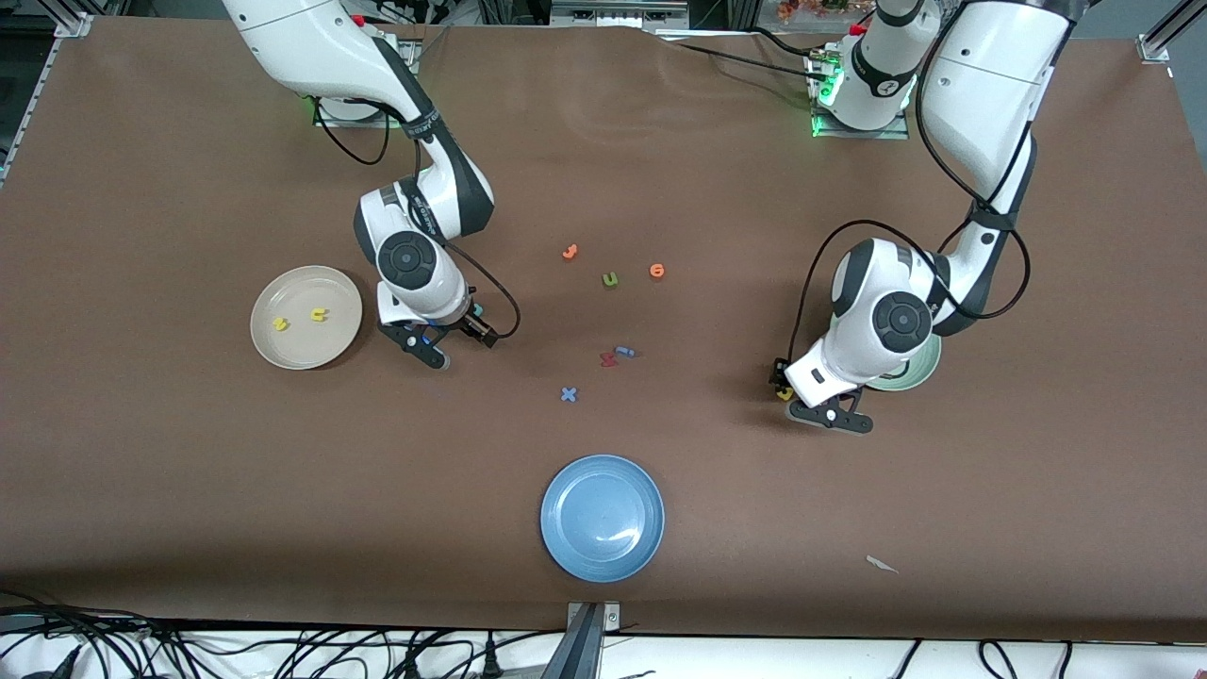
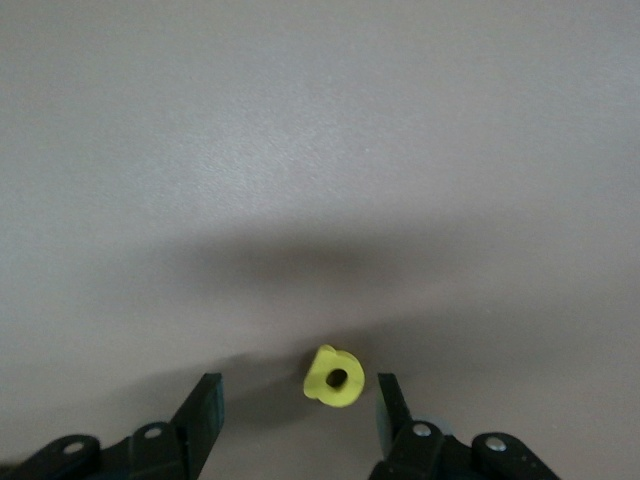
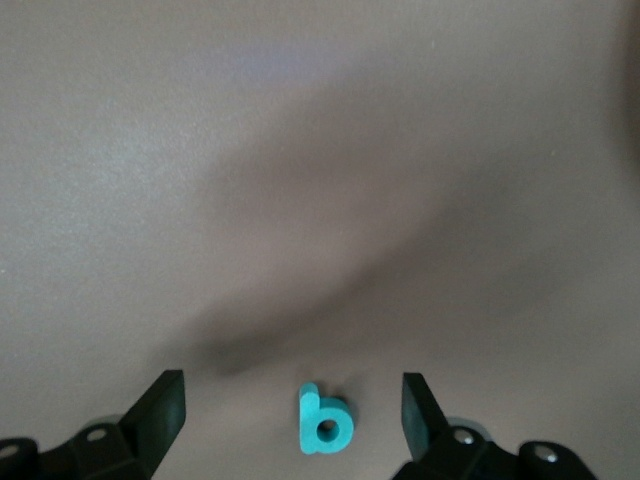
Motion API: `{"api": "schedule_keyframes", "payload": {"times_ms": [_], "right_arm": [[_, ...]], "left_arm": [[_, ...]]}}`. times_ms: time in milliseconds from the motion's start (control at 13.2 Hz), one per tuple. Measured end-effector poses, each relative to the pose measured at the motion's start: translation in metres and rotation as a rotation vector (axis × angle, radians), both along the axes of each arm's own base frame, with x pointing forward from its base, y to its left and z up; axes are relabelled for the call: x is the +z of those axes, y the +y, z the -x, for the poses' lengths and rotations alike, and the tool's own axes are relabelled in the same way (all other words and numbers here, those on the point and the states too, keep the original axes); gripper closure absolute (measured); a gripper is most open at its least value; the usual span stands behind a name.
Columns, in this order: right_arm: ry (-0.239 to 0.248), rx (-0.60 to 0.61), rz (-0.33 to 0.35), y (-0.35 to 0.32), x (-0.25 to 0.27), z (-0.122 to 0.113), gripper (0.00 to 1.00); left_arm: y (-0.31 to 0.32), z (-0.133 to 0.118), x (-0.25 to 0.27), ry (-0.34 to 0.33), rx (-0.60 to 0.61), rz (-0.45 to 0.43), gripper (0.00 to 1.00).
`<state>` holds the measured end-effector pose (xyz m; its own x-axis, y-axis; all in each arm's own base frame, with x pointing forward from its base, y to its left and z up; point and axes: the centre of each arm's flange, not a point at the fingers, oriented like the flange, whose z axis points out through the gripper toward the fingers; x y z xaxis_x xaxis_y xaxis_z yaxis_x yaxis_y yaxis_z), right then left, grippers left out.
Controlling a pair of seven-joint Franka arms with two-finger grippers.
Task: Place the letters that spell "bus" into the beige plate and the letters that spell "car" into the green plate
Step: 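Grasp the yellow D and teal 6 with the left and right grippers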
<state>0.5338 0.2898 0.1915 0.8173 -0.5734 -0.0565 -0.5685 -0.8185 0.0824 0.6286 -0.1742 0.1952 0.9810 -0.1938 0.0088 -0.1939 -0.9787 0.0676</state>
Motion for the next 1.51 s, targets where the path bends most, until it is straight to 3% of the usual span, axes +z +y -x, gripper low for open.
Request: {"api": "schedule_keyframes", "payload": {"times_ms": [377,528,830,1057,1208,1283,1434,1509], "right_arm": [[-0.013,-0.029,-0.026,-0.004,-0.013,0.009,0.15],[-0.013,-0.03,-0.027,-0.005,-0.014,0.01,0.35],[-0.014,-0.032,-0.029,-0.004,-0.014,0.01,0.36],[-0.013,-0.044,-0.035,0.002,-0.014,0.013,0.38],[-0.013,-0.047,-0.038,0.006,-0.014,0.015,0.38],[-0.012,-0.047,-0.038,0.006,-0.014,0.016,0.43],[-0.013,-0.047,-0.039,0.006,-0.014,0.015,0.7],[-0.015,-0.047,-0.04,0.006,-0.013,0.015,0.75]], "left_arm": [[-0.018,0.005,-0.008,0.004,-0.025,-0.002,0.3],[-0.019,0.007,-0.014,0.014,-0.028,-0.005,0.3],[-0.02,0.009,-0.024,0.029,-0.03,-0.009,0.31],[-0.023,0.009,-0.024,0.025,-0.038,-0.012,0.42],[-0.022,0.007,-0.022,0.017,-0.05,-0.022,0.67],[-0.023,0.007,-0.022,0.016,-0.051,-0.022,0.71],[-0.024,0.007,-0.022,0.014,-0.057,-0.026,0.71],[-0.024,0.007,-0.021,0.012,-0.059,-0.026,0.71]]}}
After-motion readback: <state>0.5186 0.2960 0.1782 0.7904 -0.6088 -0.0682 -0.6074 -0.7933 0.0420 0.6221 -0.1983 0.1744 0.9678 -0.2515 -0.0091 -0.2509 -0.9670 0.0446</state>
